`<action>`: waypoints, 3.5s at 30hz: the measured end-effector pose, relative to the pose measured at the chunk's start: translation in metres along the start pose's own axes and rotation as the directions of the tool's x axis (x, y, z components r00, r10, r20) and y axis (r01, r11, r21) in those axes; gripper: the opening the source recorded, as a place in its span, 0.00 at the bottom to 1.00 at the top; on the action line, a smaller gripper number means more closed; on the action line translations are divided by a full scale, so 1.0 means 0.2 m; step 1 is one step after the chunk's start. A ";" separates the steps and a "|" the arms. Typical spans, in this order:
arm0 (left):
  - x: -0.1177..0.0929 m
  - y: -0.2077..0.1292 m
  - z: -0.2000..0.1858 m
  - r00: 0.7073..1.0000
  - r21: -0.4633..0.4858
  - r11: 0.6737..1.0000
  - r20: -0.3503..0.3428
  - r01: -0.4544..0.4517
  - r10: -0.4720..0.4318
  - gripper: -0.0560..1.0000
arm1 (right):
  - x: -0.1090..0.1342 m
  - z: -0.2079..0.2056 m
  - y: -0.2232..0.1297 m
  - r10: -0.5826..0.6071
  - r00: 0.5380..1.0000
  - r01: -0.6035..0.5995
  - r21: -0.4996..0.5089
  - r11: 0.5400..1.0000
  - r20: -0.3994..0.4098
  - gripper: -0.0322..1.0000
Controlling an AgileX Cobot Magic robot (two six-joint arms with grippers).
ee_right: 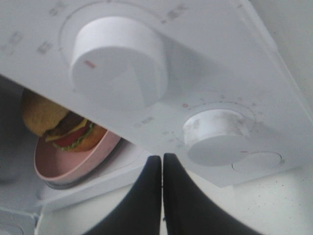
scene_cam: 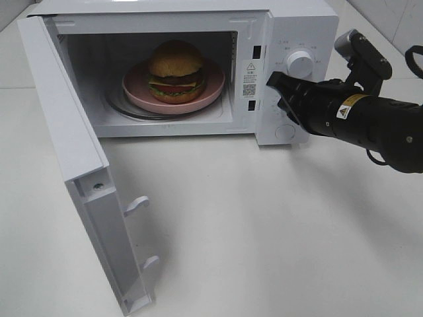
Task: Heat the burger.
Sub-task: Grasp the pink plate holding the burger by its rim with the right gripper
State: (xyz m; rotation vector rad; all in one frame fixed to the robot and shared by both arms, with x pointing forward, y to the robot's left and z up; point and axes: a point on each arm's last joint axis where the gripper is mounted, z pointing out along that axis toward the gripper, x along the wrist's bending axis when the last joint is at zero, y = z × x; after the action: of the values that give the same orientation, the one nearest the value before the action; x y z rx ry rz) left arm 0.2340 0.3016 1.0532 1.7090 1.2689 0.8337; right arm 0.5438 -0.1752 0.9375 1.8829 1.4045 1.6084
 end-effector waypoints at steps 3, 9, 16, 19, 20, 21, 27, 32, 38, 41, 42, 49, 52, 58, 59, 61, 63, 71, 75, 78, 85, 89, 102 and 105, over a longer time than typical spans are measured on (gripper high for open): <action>0.00 0.00 0.00 1.000 0.000 1.000 0.000 0.000 0.000 0.05 | 0.01 0.00 -0.01 -0.102 0.994 0.102 0.021 0.995 -0.030 0.05; 0.00 0.00 0.00 1.000 0.000 1.000 0.000 0.000 0.000 0.05 | 0.03 -0.01 -0.05 -0.389 0.915 0.398 0.079 0.914 -0.112 0.05; 0.00 0.00 0.00 1.000 0.000 1.000 0.000 0.000 0.000 0.05 | 0.00 -0.01 -0.10 -0.615 0.774 0.633 0.167 0.756 -0.150 0.06; 0.00 0.00 0.00 1.000 0.000 1.000 0.000 0.000 0.000 0.05 | -0.01 -0.02 -0.11 -0.637 0.757 0.652 0.221 0.725 -0.144 0.06; 0.00 0.00 0.00 1.000 0.000 1.000 0.000 0.000 0.000 0.05 | -0.02 -0.03 -0.10 -0.660 0.739 0.667 0.281 0.690 -0.134 0.06; 0.00 0.00 0.00 1.000 0.000 1.000 0.000 0.000 0.000 0.05 | -0.01 -0.03 -0.09 -0.670 0.731 0.672 0.304 0.676 -0.127 0.06; 0.00 0.00 0.00 1.000 0.000 1.000 0.000 0.000 0.000 0.05 | 0.00 -0.07 0.03 -0.725 0.688 0.636 0.512 0.577 -0.037 0.07; 0.00 0.00 0.00 1.000 0.000 1.000 0.000 0.000 0.000 0.05 | 0.03 -0.12 0.11 -0.716 0.697 0.549 0.627 0.553 0.022 0.07; 0.00 0.00 0.00 1.000 0.000 1.000 0.000 0.000 0.000 0.05 | 0.09 -0.18 0.10 -0.620 0.785 0.417 0.750 0.513 -0.013 0.08; 0.00 0.00 0.00 1.000 0.000 1.000 0.000 0.000 0.000 0.05 | 0.11 -0.20 0.07 -0.548 0.836 0.348 0.788 0.508 -0.016 0.08; 0.00 0.00 0.00 1.000 0.000 1.000 0.000 0.000 0.000 0.05 | 0.11 -0.20 0.07 -0.548 0.836 0.348 0.788 0.508 -0.016 0.08; 0.00 0.00 0.00 1.000 0.000 1.000 0.000 0.000 0.000 0.05 | 0.13 -0.20 0.06 -0.474 0.880 0.292 0.791 0.538 -0.002 0.15; 0.00 0.00 0.00 1.000 0.000 1.000 0.000 0.000 0.000 0.05 | 0.13 -0.20 0.06 -0.472 0.881 0.293 0.791 0.538 -0.005 0.23; 0.00 0.00 0.00 1.000 0.000 1.000 0.000 0.000 0.000 0.05 | 0.13 -0.20 0.06 -0.478 0.878 0.304 0.790 0.532 -0.016 0.39; 0.00 0.00 0.00 1.000 0.000 1.000 0.000 0.000 0.000 0.05 | 0.13 -0.20 0.06 -0.478 0.878 0.304 0.790 0.532 -0.016 0.39; 0.00 0.00 0.00 1.000 0.000 1.000 0.000 0.000 0.000 0.05 | 0.14 -0.20 0.06 -0.496 0.867 0.341 0.783 0.520 -0.048 0.47; 0.00 0.00 0.00 1.000 0.000 1.000 0.000 0.000 0.000 0.05 | 0.14 -0.20 0.06 -0.502 0.862 0.358 0.781 0.511 -0.066 0.49; 0.00 0.00 0.00 1.000 0.000 1.000 0.000 0.000 0.000 0.05 | 0.18 -0.17 0.05 -0.511 0.829 0.488 0.741 0.462 -0.228 0.65; 0.00 0.00 0.00 1.000 0.000 1.000 0.000 0.000 0.000 0.05 | 0.20 -0.13 0.07 -0.545 0.777 0.578 0.699 0.421 -0.315 0.67; 0.00 0.00 0.00 1.000 0.000 1.000 0.000 0.000 0.000 0.05 | 0.22 -0.09 0.08 -0.570 0.733 0.639 0.662 0.392 -0.370 0.67; 0.00 0.00 0.00 1.000 0.000 1.000 0.000 0.000 0.000 0.05 | 0.37 0.00 0.02 -0.661 0.530 0.818 0.524 0.235 -0.531 0.67; 0.00 0.00 0.00 1.000 0.000 1.000 0.000 0.000 0.000 0.05 | 0.46 0.04 -0.01 -0.723 0.394 0.890 0.434 0.144 -0.568 0.67; 0.00 0.00 0.00 1.000 0.000 1.000 0.000 0.000 0.000 0.05 | 0.70 0.17 -0.15 -0.818 -0.060 0.975 0.140 -0.170 -0.572 0.65; 0.00 0.00 0.00 1.000 0.000 1.000 0.000 0.000 0.000 0.05 | 0.75 0.19 -0.16 -0.831 -0.124 0.974 0.092 -0.206 -0.543 0.65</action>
State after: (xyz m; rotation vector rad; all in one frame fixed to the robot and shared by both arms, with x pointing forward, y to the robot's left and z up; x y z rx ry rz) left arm 0.2340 0.3016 1.0532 1.7090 1.2689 0.8337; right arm 0.5463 -0.0272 0.9896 -0.0054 2.5374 0.5616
